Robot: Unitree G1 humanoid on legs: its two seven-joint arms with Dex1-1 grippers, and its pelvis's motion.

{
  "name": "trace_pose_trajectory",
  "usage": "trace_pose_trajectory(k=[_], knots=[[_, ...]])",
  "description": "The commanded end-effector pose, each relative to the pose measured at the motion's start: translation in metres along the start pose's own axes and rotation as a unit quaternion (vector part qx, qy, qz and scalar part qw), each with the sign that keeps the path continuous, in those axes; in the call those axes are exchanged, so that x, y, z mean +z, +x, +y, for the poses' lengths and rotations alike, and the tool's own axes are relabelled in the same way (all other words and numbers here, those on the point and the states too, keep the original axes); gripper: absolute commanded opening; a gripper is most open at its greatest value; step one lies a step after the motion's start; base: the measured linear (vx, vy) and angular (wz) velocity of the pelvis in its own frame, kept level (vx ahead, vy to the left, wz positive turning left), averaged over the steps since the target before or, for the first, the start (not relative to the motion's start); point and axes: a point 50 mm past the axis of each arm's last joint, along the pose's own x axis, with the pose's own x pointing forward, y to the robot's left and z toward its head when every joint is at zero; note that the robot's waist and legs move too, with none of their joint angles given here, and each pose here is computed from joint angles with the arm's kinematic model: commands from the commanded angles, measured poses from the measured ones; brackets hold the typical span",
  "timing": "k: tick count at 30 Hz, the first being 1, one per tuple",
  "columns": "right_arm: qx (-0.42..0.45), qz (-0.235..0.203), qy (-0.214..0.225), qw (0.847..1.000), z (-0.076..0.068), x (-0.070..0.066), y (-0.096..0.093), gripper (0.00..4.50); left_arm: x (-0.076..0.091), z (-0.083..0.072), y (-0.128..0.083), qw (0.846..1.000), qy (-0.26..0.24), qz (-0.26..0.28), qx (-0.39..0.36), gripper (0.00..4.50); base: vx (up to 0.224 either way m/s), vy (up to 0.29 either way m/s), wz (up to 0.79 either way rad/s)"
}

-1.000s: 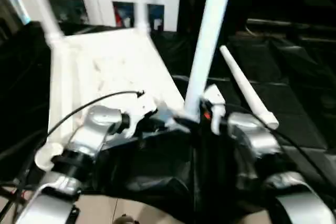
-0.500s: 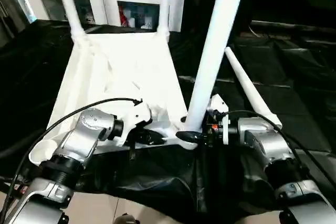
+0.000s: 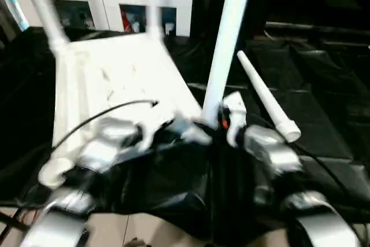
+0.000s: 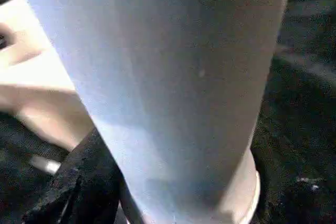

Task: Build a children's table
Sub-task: Rotate leg to tighten

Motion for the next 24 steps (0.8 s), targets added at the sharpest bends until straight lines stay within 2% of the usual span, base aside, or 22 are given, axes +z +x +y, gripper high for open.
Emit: trace_pose_trajectory(k=[1, 3, 5, 6, 8, 10, 12, 14, 19, 20, 21, 23, 24], knots=[[0.02, 0.029, 0.013, 0.999, 0.024, -0.013, 0.014, 2.72, 0.034, -0.001, 0.013, 0.997, 0.005, -0.07, 0.017, 0.0, 0.0, 0.0, 0.0], [0.004, 0.031, 0.012, 0.999, 0.026, -0.013, 0.018, 2.72, 0.037, -0.001, 0.016, 0.997, 0.001, -0.073, 0.026, 0.0, 0.0, 0.0, 0.0], [-0.011, 0.028, -0.009, 1.0, 0.034, -0.011, 0.026, 2.72, 0.043, -0.005, 0.023, 0.996, -0.002, -0.079, 0.029, 0.0, 0.0, 0.0, 0.0], [-0.013, 0.026, -0.02, 0.999, 0.035, -0.011, 0.028, 3.07, 0.045, -0.006, 0.025, 0.996, -0.002, -0.082, 0.028, 0.0, 0.0, 0.0, 0.0], [-0.004, 0.02, -0.022, 1.0, 0.037, -0.009, 0.028, 3.44, 0.045, -0.009, 0.025, 0.996, 0.002, -0.084, 0.018, 0.0, 0.0, 0.0, 0.0], [0.002, 0.012, -0.023, 1.0, 0.038, -0.008, 0.029, 3.47, 0.043, -0.011, 0.025, 0.996, 0.007, -0.085, 0.006, 0.0, 0.0, 0.0, 0.0], [0.003, 0.009, -0.024, 1.0, 0.038, -0.007, 0.029, 3.7, 0.042, -0.012, 0.025, 0.996, 0.01, -0.084, 0.0, 0.0, 0.0, 0.0, 0.0], [0.044, 0.003, -0.044, 0.998, 0.036, -0.003, 0.024, 3.91, 0.036, -0.013, 0.019, 0.997, 0.016, -0.078, -0.019, 0.0, 0.0, 0.0, 0.0], [0.124, 0.004, -0.064, 0.99, 0.034, -0.001, 0.013, 3.91, 0.027, -0.015, 0.011, 0.996, 0.026, -0.067, -0.049, 0.0, 0.0, 0.0, 0.0], [0.172, 0.009, -0.07, 0.983, 0.032, -0.002, 0.005, 3.91, 0.023, -0.015, 0.006, 0.995, 0.032, -0.062, -0.065, 0.0, 0.0, 0.0, 0.0], [0.172, 0.009, -0.07, 0.983, 0.032, -0.002, 0.005, 3.91, 0.023, -0.015, 0.006, 0.995, 0.032, -0.062, -0.065, 0.0, 0.0, 0.0, 0.0], [0.226, 0.027, -0.081, 0.97, 0.027, -0.005, -0.007, 3.91, 0.02, -0.015, -0.001, 0.994, 0.037, -0.056, -0.083, 0.0, 0.0, 0.0, 0.0], [0.226, 0.027, -0.081, 0.97, 0.027, -0.005, -0.007, 3.91, 0.02, -0.015, -0.001, 0.994, 0.037, -0.056, -0.083, 0.0, 0.0, 0.0, 0.0]])
